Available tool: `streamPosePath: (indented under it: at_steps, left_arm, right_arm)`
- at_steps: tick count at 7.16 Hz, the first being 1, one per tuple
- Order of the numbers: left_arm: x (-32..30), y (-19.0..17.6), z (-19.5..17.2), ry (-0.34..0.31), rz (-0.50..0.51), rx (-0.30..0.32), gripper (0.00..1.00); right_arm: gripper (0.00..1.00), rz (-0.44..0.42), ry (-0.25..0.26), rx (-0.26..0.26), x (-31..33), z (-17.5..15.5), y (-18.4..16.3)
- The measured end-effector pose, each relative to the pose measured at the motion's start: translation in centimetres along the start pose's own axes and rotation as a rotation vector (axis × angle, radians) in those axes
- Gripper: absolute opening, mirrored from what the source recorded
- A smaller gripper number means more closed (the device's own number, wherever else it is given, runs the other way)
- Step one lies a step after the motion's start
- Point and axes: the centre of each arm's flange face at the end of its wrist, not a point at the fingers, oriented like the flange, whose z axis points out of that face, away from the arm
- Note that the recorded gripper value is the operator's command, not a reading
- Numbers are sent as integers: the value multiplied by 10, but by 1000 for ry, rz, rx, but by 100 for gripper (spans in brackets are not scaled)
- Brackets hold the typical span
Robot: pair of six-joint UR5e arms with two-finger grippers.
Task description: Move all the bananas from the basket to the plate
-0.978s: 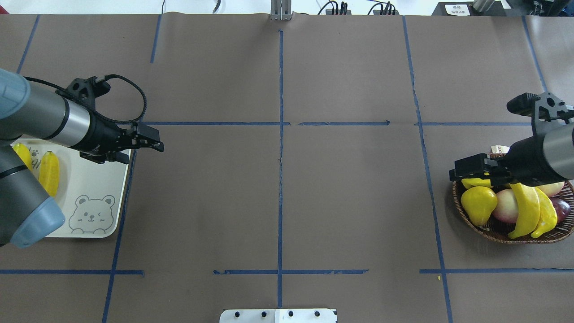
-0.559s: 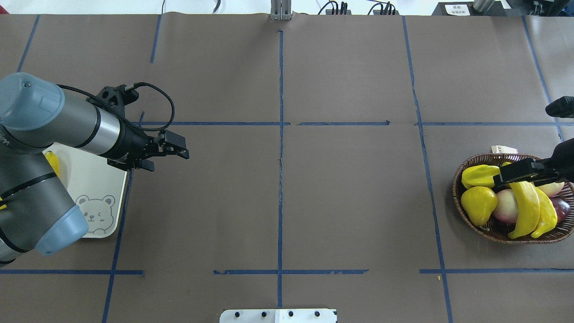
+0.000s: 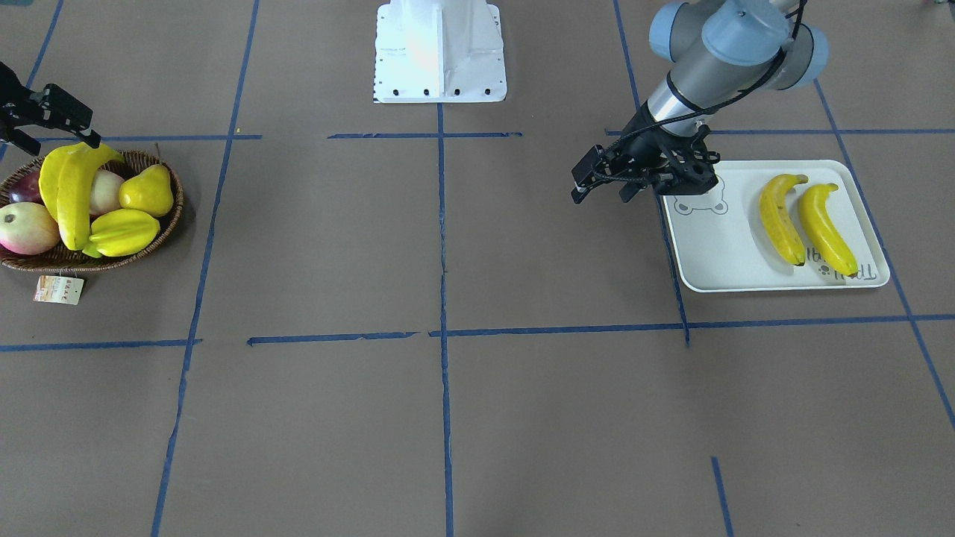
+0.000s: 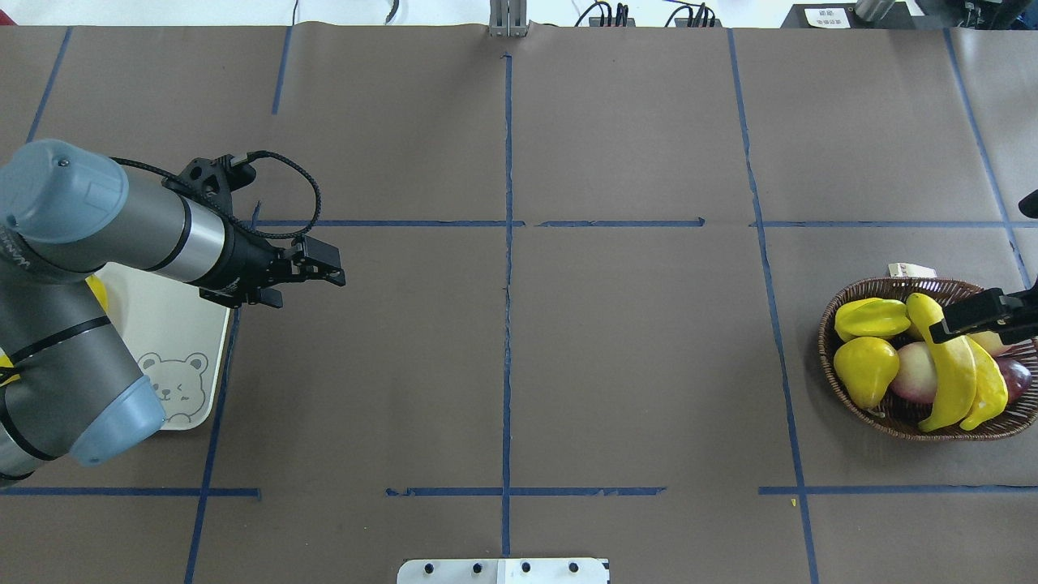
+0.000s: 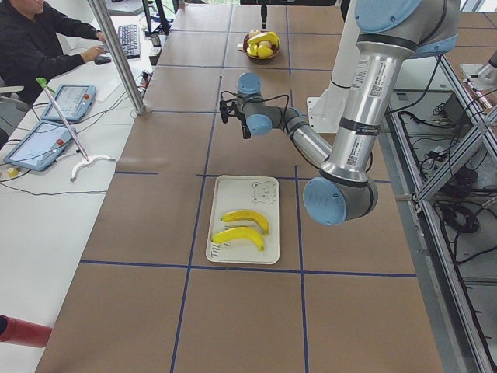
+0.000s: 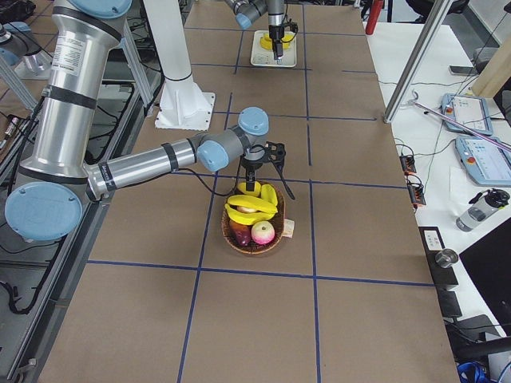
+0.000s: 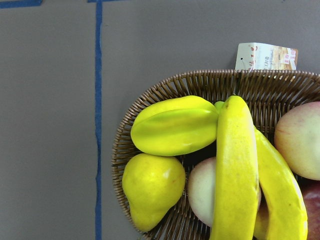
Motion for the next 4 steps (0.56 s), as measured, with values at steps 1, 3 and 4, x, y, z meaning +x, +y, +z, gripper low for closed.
streamPosePath:
  at_steps: [1,3,4]
  left_arm:
    - [0,0,0,0,0,0,100]
    - [1,1,0,2,1,0,100]
    - [1,1,-1,2,2,1,100]
  right_arm:
    - [99,7,10,-16,7,8,2]
    - [100,5,30,-68,11,31,7]
    - [100,-3,39,-100,9,44,11]
